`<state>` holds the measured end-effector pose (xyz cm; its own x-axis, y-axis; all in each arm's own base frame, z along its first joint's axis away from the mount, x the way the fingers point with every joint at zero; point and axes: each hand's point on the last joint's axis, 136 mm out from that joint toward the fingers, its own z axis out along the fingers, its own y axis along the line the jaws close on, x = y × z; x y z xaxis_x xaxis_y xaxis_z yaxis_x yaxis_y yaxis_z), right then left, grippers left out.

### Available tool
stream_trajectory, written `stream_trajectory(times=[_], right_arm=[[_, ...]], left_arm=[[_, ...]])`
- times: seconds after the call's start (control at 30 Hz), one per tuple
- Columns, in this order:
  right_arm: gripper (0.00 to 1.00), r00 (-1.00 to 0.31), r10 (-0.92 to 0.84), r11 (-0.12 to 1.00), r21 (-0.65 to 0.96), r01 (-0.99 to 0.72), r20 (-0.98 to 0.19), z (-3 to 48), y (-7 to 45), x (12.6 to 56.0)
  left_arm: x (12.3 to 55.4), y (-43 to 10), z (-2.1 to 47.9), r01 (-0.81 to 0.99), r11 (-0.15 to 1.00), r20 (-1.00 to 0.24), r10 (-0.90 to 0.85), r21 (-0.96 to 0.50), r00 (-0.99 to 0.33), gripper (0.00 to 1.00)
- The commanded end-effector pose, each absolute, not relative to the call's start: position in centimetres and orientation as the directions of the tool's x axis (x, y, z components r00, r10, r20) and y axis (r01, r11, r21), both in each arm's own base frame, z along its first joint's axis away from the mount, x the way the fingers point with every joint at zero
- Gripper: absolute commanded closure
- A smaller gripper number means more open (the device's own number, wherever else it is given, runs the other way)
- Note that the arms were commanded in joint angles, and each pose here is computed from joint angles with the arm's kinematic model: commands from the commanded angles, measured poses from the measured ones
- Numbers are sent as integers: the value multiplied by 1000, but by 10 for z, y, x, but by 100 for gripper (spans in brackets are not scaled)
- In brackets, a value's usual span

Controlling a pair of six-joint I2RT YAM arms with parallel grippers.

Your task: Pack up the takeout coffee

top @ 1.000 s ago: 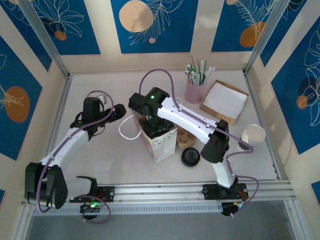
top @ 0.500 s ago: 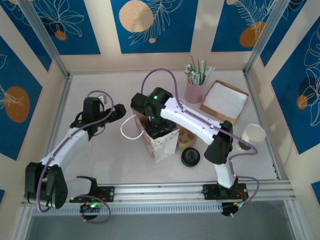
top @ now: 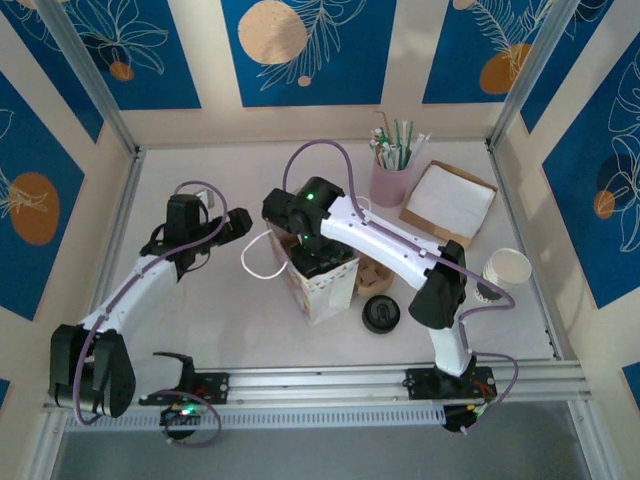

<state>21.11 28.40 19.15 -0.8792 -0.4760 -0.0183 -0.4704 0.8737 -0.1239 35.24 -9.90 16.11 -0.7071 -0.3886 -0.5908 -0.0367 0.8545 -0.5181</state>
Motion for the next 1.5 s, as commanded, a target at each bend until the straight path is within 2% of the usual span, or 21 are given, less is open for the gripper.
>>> stream_trajectory(times=[0.0, 1.47], right_arm=[[45, -871, -491, 867, -109, -486, -14, 197, 281, 204], [45, -869, -494, 868, -62, -492, -30, 193, 284, 203]], left_arm=[[352, -96, 157, -41, 860, -586, -381, -509, -715, 0], [352, -95, 154, -45, 861, -584, -380, -506, -717, 0]])
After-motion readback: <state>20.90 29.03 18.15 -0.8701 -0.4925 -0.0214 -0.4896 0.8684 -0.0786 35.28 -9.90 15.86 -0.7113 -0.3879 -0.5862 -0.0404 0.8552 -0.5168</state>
